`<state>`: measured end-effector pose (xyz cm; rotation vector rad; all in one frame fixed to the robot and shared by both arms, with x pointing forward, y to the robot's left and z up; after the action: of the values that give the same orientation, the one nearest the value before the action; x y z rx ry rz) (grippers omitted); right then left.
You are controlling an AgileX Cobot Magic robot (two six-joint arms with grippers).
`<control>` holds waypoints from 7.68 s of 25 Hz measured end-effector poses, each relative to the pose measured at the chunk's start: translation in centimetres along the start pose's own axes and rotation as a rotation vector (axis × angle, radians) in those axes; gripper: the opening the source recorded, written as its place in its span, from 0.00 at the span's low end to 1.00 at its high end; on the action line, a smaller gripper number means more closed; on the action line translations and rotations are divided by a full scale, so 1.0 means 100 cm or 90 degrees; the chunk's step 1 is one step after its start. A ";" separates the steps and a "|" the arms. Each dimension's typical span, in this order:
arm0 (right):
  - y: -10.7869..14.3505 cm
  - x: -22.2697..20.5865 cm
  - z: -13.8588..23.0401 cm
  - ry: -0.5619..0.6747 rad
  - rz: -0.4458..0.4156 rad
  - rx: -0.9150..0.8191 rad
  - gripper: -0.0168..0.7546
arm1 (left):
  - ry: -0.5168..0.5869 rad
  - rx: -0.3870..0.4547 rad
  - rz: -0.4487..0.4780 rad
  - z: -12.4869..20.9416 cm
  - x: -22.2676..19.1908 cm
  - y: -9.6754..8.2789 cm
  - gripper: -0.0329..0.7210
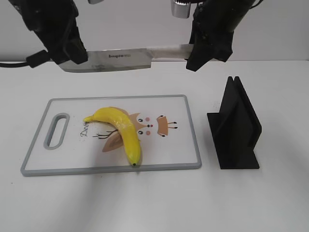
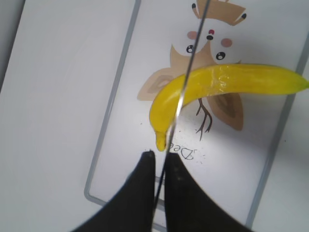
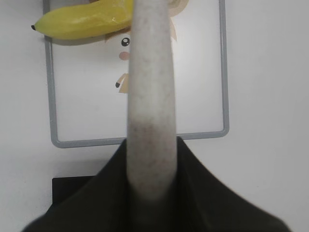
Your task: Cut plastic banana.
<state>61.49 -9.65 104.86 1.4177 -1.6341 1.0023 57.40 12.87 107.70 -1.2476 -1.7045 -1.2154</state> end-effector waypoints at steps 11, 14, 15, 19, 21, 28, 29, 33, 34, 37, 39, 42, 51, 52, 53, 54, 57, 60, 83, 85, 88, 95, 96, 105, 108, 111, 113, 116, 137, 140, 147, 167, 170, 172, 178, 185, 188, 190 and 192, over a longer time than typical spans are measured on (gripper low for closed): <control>-0.005 -0.027 0.010 0.034 -0.038 0.008 0.24 | 0.014 0.018 0.005 0.002 -0.024 -0.014 0.04; -0.007 -0.046 0.017 0.048 -0.062 0.002 0.25 | 0.010 0.035 0.009 0.008 -0.041 -0.021 0.04; -0.008 -0.054 0.020 0.057 -0.073 0.000 0.25 | 0.009 0.047 0.017 0.011 -0.052 -0.025 0.04; -0.011 -0.103 0.039 0.095 -0.130 -0.015 0.26 | 0.016 0.100 0.036 0.033 -0.109 -0.048 0.04; -0.013 -0.129 0.049 0.109 -0.146 -0.023 0.27 | 0.024 0.113 0.029 0.044 -0.133 -0.056 0.06; -0.016 -0.136 0.053 0.110 -0.149 -0.029 0.27 | 0.028 0.106 0.033 0.043 -0.138 -0.053 0.06; -0.016 -0.133 0.052 0.109 -0.147 -0.028 0.27 | 0.026 0.105 0.033 0.042 -0.135 -0.052 0.06; -0.014 -0.120 0.045 0.103 -0.132 -0.020 0.27 | 0.025 0.107 0.049 0.035 -0.125 -0.047 0.06; -0.014 -0.114 0.043 0.101 -0.126 -0.018 0.27 | 0.024 0.106 0.052 0.033 -0.121 -0.045 0.06; -0.013 -0.085 0.032 0.085 -0.092 -0.005 0.27 | 0.009 0.092 0.039 0.022 -0.094 -0.036 0.05; -0.011 -0.064 0.024 0.073 -0.069 0.003 0.26 | -0.001 0.078 0.028 0.015 -0.072 -0.030 0.05; -0.008 -0.040 0.016 0.056 -0.042 0.013 0.26 | -0.012 0.061 0.010 0.007 -0.044 -0.024 0.05; -0.005 -0.025 0.010 0.039 -0.029 0.013 0.26 | -0.013 0.047 0.004 0.001 -0.022 -0.021 0.05; -0.005 -0.025 0.010 0.039 -0.029 0.013 0.26 | -0.013 0.047 0.004 0.001 -0.022 -0.021 0.05; -0.005 -0.025 0.010 0.039 -0.030 0.013 0.26 | -0.013 0.047 0.003 0.001 -0.022 -0.020 0.05; -0.005 -0.025 0.010 0.039 -0.030 0.013 0.26 | -0.013 0.047 0.003 0.001 -0.022 -0.020 0.06; -0.004 -0.025 0.010 0.038 -0.039 0.009 0.25 | -0.016 0.056 -0.001 0.001 -0.021 -0.019 0.17; -0.002 -0.026 0.006 0.024 -0.044 -0.008 0.24 | -0.040 0.075 -0.013 -0.003 -0.020 -0.017 0.50; 0.007 0.034 0.000 0.027 0.070 -0.373 0.24 | 0.003 0.529 -0.246 0.083 0.101 0.000 0.80; 0.009 0.042 0.000 0.020 0.084 -0.431 0.24 | 0.058 0.597 -0.223 0.101 0.107 -0.007 0.80; 0.012 0.052 -0.002 0.003 0.095 -0.518 0.24 | 0.111 0.668 -0.198 0.121 0.112 -0.014 0.80; 0.046 0.090 -0.002 -0.051 0.091 -0.663 0.24 | 0.108 0.746 -0.207 0.139 0.129 -0.050 0.79; 0.053 0.092 0.001 -0.049 0.089 -0.673 0.24 | 0.102 0.748 -0.209 0.138 0.132 -0.056 0.79; 0.108 0.102 0.039 -0.041 0.135 -0.778 0.24 | 0.022 0.733 -0.281 0.135 0.172 -0.132 0.78; 0.118 0.102 0.050 -0.037 0.166 -0.809 0.24 | -0.019 0.724 -0.315 0.137 0.174 -0.157 0.78; 0.122 0.100 0.060 -0.029 0.198 -0.841 0.24 | -0.062 0.710 -0.358 0.141 0.173 -0.182 0.78; 0.124 0.097 0.064 -0.026 0.207 -0.856 0.24 | -0.073 0.706 -0.370 0.145 0.168 -0.197 0.78; 0.126 0.090 0.069 -0.018 0.205 -0.874 0.24 | -0.081 0.704 -0.378 0.152 0.158 -0.223 0.78; 0.126 0.047 0.093 0.013 0.235 -0.925 0.24 | -0.212 0.686 -0.385 0.164 0.123 -0.322 0.78; 0.123 0.041 0.094 0.022 0.233 -0.927 0.24 | -0.230 0.682 -0.401 0.164 0.122 -0.318 0.78; 0.120 0.033 0.095 0.039 0.229 -0.933 0.24 | -0.255 0.679 -0.419 0.164 0.118 -0.312 0.78; 0.130 -0.009 0.112 0.029 0.203 -0.975 0.24 | -0.260 0.678 -0.421 0.164 0.118 -0.311 0.72; 0.132 -0.011 0.112 0.039 0.187 -0.992 0.24 | -0.260 0.678 -0.421 0.164 0.118 -0.311 0.72; 0.132 -0.012 0.112 0.042 0.184 -0.995 0.24 | -0.260 0.678 -0.421 0.164 0.118 -0.311 0.72; 0.136 -0.012 0.113 0.065 0.172 -1.002 0.24 | -0.260 0.679 -0.421 0.164 0.118 -0.311 0.72; 0.139 -0.012 0.114 0.084 0.164 -1.005 0.50 | -0.260 0.679 -0.421 0.164 0.118 -0.311 0.69; 0.139 -0.012 0.114 0.086 0.163 -1.006 0.70 | -0.260 0.679 -0.421 0.164 0.118 -0.311 0.69; 0.140 -0.009 0.114 0.084 0.164 -1.005 0.77 | -0.260 0.679 -0.421 0.164 0.118 -0.311 0.69; 0.139 0.001 0.109 0.061 0.170 -0.998 0.80 | -0.260 0.679 -0.421 0.164 0.118 -0.311 0.69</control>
<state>47.25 -18.42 99.16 0.0755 -1.7655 -0.2450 24.10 28.87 104.29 -0.2619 -2.6344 -0.1624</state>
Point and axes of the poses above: a point on each arm's last joint axis where the gripper is mounted, x pointing back along that axis away from the gripper, y along the wrist's bending axis when the last joint is at zero, z = x × y, the point moved 1 cm from there along -x, pointing out along that axis toward the gripper, and after that the axes turned 5 degrees about -x, right-handed, at the moved point
